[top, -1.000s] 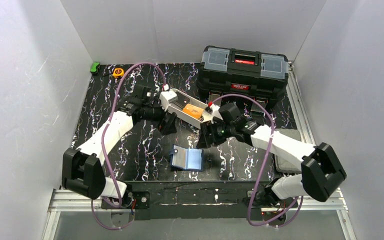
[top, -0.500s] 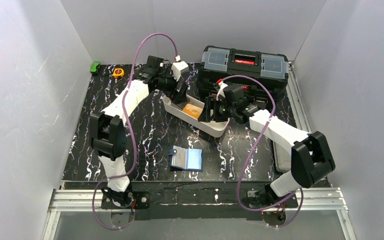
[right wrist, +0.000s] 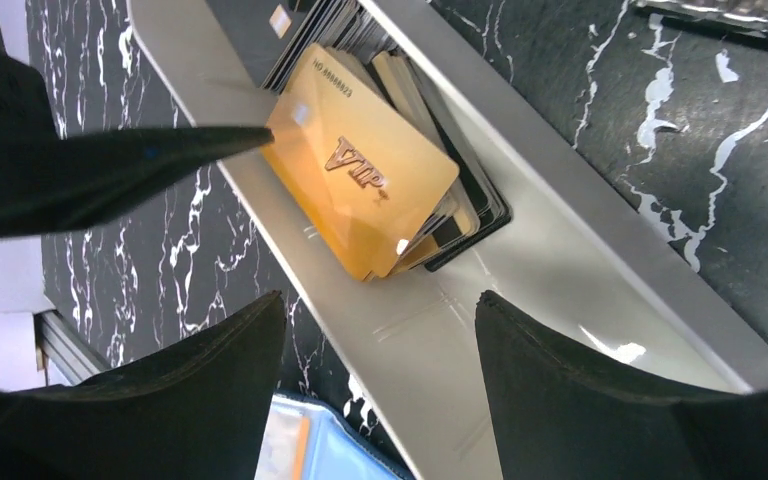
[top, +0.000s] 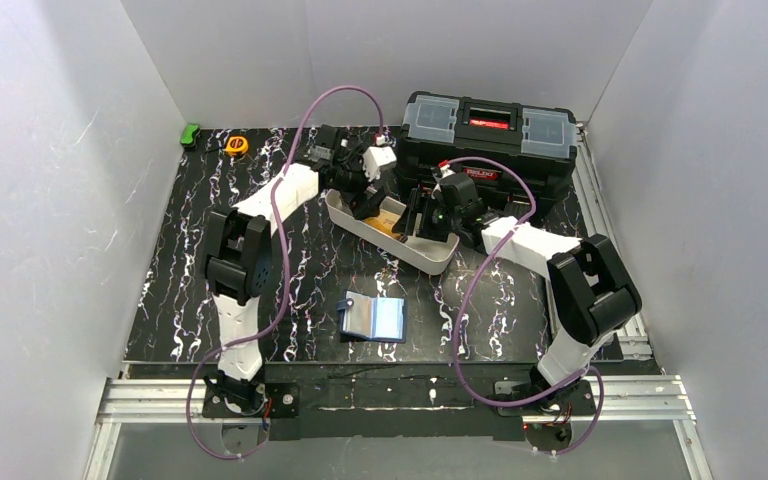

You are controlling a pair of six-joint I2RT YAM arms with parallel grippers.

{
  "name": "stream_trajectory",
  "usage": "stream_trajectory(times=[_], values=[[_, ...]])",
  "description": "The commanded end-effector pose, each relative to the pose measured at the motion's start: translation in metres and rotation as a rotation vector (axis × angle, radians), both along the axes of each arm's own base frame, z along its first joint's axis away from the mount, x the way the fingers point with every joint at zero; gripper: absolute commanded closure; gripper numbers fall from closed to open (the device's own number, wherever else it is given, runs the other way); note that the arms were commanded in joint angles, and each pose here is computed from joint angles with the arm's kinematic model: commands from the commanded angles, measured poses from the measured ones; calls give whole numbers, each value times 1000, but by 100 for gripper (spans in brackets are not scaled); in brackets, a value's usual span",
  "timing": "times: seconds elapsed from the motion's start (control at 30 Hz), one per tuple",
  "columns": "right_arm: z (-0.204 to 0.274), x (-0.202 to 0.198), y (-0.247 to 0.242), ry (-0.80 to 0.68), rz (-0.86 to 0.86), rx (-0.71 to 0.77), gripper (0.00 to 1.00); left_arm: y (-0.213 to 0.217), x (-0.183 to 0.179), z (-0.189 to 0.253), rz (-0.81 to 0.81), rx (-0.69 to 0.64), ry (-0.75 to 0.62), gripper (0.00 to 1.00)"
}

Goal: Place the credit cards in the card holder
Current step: Pick up the credit card from the storage box.

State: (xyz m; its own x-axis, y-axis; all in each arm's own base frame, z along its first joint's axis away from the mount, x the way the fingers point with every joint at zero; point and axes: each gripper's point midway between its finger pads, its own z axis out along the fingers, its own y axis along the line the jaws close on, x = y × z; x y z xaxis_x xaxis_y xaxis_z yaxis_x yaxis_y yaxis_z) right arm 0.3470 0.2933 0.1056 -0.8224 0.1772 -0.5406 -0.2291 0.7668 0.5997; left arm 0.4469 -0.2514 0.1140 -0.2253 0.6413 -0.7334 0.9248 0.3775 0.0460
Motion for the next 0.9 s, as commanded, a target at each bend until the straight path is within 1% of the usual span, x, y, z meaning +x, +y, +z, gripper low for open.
stream_trajectory(times=[0.0,0.13,0.3,0.47,0.6,0.73,0.87], values=[[12,27,-1,-87,-106,65,24,-10,-7,7,-118,9,-112,1],[10,33,1,-92,-144,120,23,-14,-16,-2,-177,38,-146,1],[1,33,6,-59,-161,173,23,-14,-10,-4,-165,64,-216,1],[-5,32,7,-40,-166,183,22,-16,-19,4,-177,37,-199,1],[-8,34,11,-30,-163,197,22,-22,-33,5,-201,-1,-142,0],[-9,35,10,-32,-176,196,22,-32,-47,24,-215,-77,-98,1],[-10,35,8,-29,-188,193,22,-31,-45,47,-200,-110,-106,1]])
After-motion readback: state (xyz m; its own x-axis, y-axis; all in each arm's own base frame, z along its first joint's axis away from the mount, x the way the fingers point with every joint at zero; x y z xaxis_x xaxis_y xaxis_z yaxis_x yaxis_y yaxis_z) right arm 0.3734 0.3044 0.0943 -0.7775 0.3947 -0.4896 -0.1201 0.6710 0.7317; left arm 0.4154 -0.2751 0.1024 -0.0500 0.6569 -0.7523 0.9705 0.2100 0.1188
